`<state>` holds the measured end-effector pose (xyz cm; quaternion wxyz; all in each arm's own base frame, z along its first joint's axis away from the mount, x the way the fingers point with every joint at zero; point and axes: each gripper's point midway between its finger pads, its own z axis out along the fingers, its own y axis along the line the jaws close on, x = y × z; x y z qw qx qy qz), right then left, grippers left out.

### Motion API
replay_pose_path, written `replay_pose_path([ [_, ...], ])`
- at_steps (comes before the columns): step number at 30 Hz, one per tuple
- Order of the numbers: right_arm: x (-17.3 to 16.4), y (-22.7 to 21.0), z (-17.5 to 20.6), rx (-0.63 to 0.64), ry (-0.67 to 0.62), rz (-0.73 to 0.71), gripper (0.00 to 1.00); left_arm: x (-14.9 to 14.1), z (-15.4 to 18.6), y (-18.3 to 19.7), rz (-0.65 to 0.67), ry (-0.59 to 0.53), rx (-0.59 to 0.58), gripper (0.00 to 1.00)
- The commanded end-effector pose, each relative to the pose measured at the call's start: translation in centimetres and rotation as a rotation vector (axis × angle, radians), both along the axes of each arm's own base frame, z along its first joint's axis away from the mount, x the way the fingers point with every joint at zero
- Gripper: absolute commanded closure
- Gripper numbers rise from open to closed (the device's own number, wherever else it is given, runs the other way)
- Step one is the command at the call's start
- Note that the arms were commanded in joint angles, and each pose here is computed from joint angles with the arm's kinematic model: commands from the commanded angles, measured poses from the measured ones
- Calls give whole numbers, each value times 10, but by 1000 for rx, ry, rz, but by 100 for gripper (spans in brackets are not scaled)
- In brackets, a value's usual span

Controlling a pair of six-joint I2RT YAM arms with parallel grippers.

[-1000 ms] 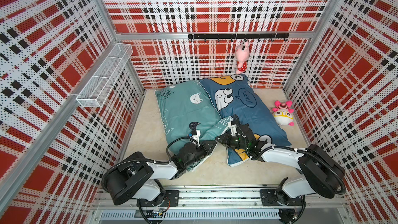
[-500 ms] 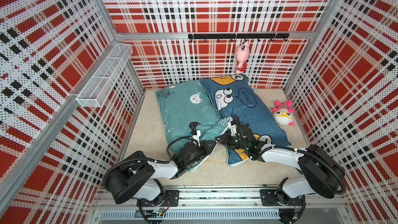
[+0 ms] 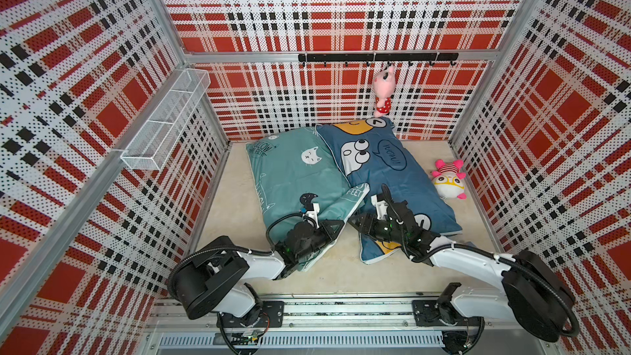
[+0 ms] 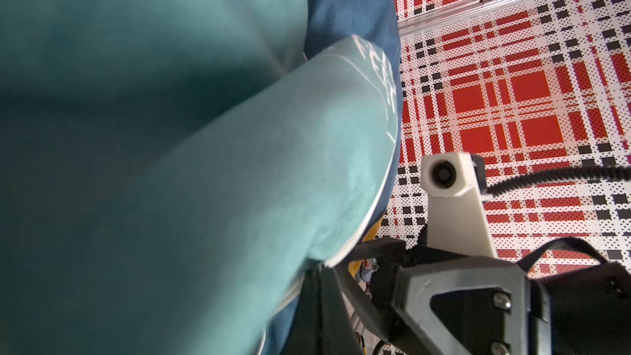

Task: Zip up pillowcases
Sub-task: Adjust the pillowcase at the center of the board.

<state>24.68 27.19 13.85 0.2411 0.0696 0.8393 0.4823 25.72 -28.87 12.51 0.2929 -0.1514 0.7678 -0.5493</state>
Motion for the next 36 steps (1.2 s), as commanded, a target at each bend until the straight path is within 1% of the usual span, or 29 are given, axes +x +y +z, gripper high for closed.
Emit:
replay_pose_path([
  [1, -8, -12, -13, -62, -28, 20, 48, 8, 11, -4, 7, -12, -30, 100],
  [2, -10, -11, -16, -67, -31, 36, 52, 8, 12, -5, 5, -13, -33, 100],
  [4, -15, -4, -19, -45, -54, 77, 64, 9, 14, -6, 4, -13, -41, 100],
  [6, -18, 6, -22, -16, -67, 115, 73, 9, 16, -6, 5, -12, -47, 100],
  [8, -19, 19, -17, 38, -94, 156, 76, 9, 17, -7, 5, -10, -53, 100],
  [11, -20, 34, -12, 106, -125, 191, 71, 10, 19, -7, 6, -10, -63, 100],
  [13, -19, 40, -8, 157, -139, 198, 63, 9, 20, -8, 5, -10, -71, 100],
  [15, -17, 44, -10, 175, -149, 198, 59, 9, 22, -8, 5, -12, -80, 100],
  [17, -14, 48, -14, 171, -158, 194, 57, 9, 23, -7, 5, -12, -83, 100],
  [20, -12, 54, -12, 197, -174, 188, 55, 7, 24, -6, 7, -13, -88, 100],
  [23, -7, 59, -18, 185, -178, 178, 53, 6, 26, -5, 10, -18, -92, 100],
  [28, 1, 67, -22, 193, -181, 165, 53, 4, 26, -4, 9, -17, -95, 100],
  [30, 4, 70, -24, 203, -177, 158, 56, 4, 27, -4, 9, -18, -97, 100],
  [32, 6, 73, -25, 215, -172, 154, 61, 4, 28, -4, 9, -18, -100, 100],
  [36, 5, 73, -29, 213, -161, 146, 83, 3, 28, -2, 10, -18, -102, 100],
])
